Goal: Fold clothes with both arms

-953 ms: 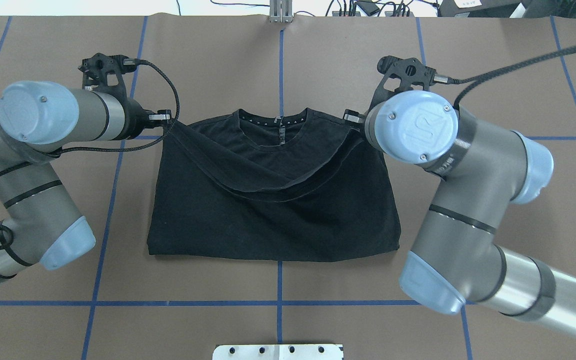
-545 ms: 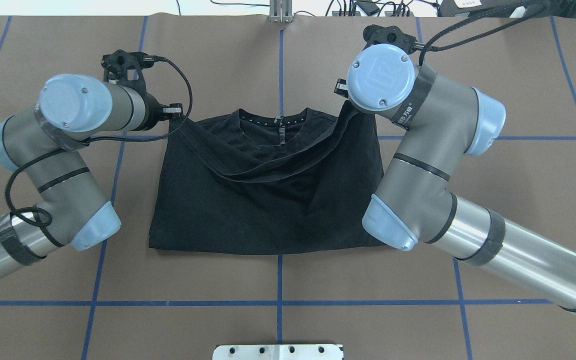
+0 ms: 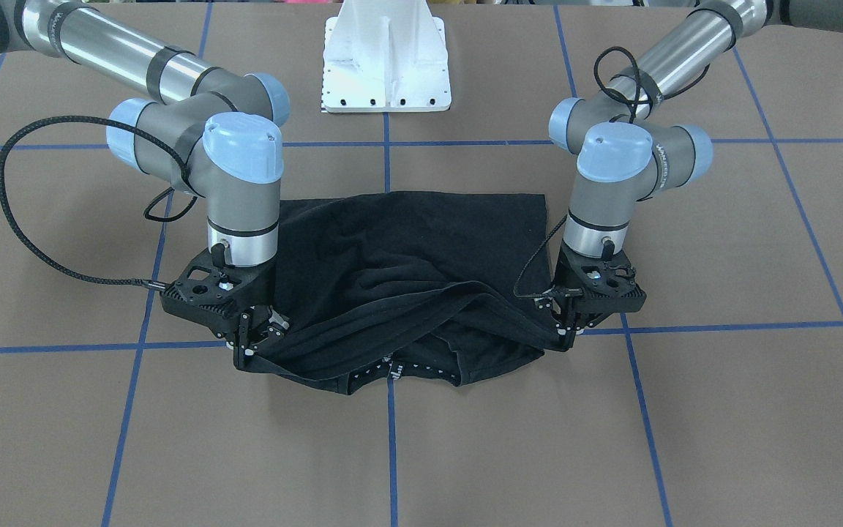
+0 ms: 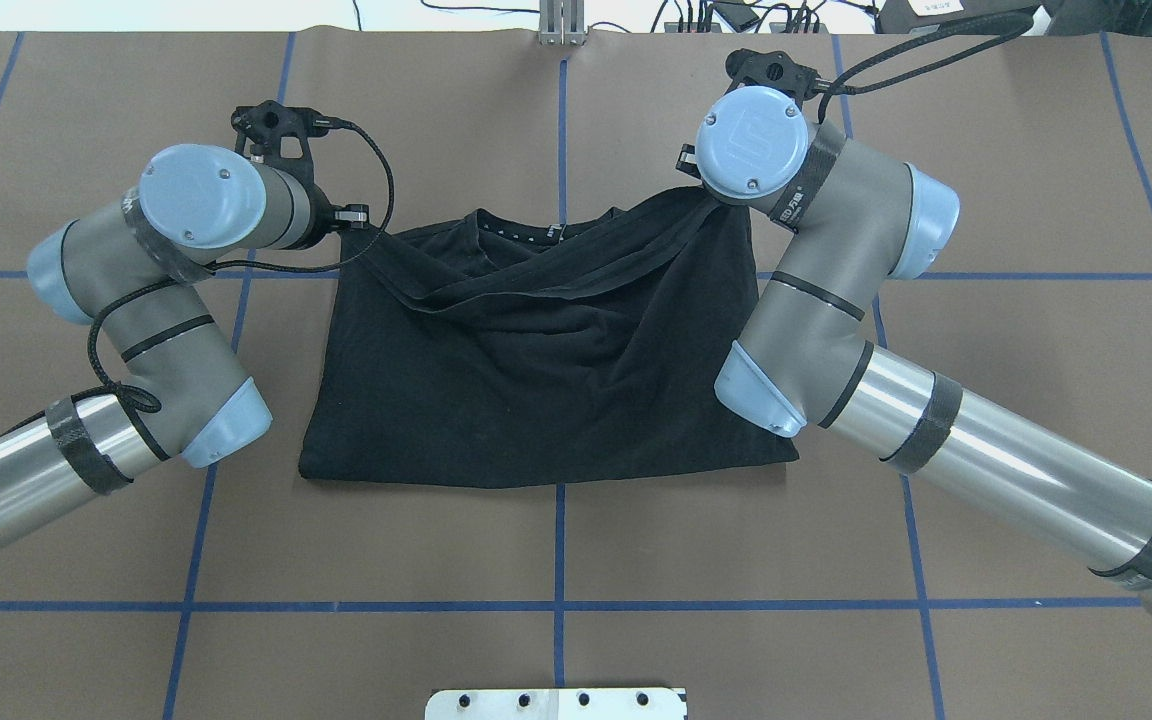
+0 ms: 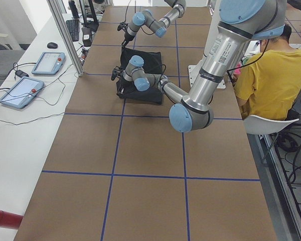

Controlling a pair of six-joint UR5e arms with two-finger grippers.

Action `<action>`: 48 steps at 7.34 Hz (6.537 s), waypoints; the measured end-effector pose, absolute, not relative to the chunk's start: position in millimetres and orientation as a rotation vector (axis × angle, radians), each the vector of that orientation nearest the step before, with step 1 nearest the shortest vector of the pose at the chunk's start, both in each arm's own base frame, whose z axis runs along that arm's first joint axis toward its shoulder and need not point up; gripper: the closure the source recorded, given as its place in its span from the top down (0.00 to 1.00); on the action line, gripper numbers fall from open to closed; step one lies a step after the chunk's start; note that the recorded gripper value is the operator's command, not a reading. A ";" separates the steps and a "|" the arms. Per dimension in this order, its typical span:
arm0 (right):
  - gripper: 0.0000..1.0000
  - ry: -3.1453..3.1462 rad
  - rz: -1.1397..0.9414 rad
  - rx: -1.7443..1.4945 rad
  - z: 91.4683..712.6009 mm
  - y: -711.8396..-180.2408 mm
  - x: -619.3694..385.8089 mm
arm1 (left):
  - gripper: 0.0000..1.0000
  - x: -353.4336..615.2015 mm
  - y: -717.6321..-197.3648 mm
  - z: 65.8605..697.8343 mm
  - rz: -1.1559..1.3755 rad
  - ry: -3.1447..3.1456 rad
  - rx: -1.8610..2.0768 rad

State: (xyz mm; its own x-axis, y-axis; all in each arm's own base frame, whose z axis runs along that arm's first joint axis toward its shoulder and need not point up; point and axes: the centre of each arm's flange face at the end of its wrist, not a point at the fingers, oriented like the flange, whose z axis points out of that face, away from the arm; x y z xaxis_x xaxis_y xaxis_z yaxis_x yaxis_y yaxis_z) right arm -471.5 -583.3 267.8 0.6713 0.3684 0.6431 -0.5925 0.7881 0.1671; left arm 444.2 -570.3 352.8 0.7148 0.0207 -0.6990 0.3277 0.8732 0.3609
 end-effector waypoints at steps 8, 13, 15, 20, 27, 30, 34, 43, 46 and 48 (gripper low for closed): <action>0.00 -0.610 0.505 0.374 282.7 -590.2 -463.4 | 0.00 394.7 -614.9 355.6 0.020 0.674 0.588; 1.00 -0.598 0.479 0.368 300.0 -585.0 -465.3 | 1.00 399.3 -623.7 372.6 0.040 0.649 0.563; 1.00 -0.602 0.462 0.371 296.6 -581.2 -470.9 | 1.00 400.0 -624.7 366.4 0.044 0.662 0.578; 1.00 -0.688 0.274 0.337 295.8 -547.1 -431.0 | 1.00 350.9 -555.4 357.7 0.168 0.822 0.580; 1.00 -0.750 0.191 0.334 297.4 -485.9 -416.7 | 1.00 404.5 -408.7 394.6 0.156 0.999 0.426; 1.00 -0.750 0.187 0.332 297.6 -482.5 -421.1 | 0.88 414.1 -411.8 436.6 0.158 1.011 0.428; 1.00 -0.748 0.186 0.332 298.7 -481.6 -421.9 | 0.81 422.1 -403.9 439.0 0.144 1.065 0.420; 1.00 -0.752 0.189 0.331 297.0 -479.6 -424.3 | 0.00 416.5 -380.1 438.7 0.132 1.080 0.388; 1.00 -0.757 0.184 0.329 294.1 -476.1 -429.5 | 0.00 371.6 -359.6 442.2 0.171 1.071 0.397; 1.00 -0.761 0.176 0.327 292.4 -472.8 -433.3 | 0.00 345.3 -385.3 465.6 0.240 0.990 0.481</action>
State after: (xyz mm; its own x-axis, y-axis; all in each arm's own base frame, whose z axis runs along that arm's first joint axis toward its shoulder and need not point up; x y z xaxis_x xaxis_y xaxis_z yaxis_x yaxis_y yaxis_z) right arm -433.3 -472.8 292.4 0.7129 0.0388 0.7002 -0.2731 0.9350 0.2263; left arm 345.3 -385.3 465.6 0.5339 0.4063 -0.7415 0.0214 0.8702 0.4922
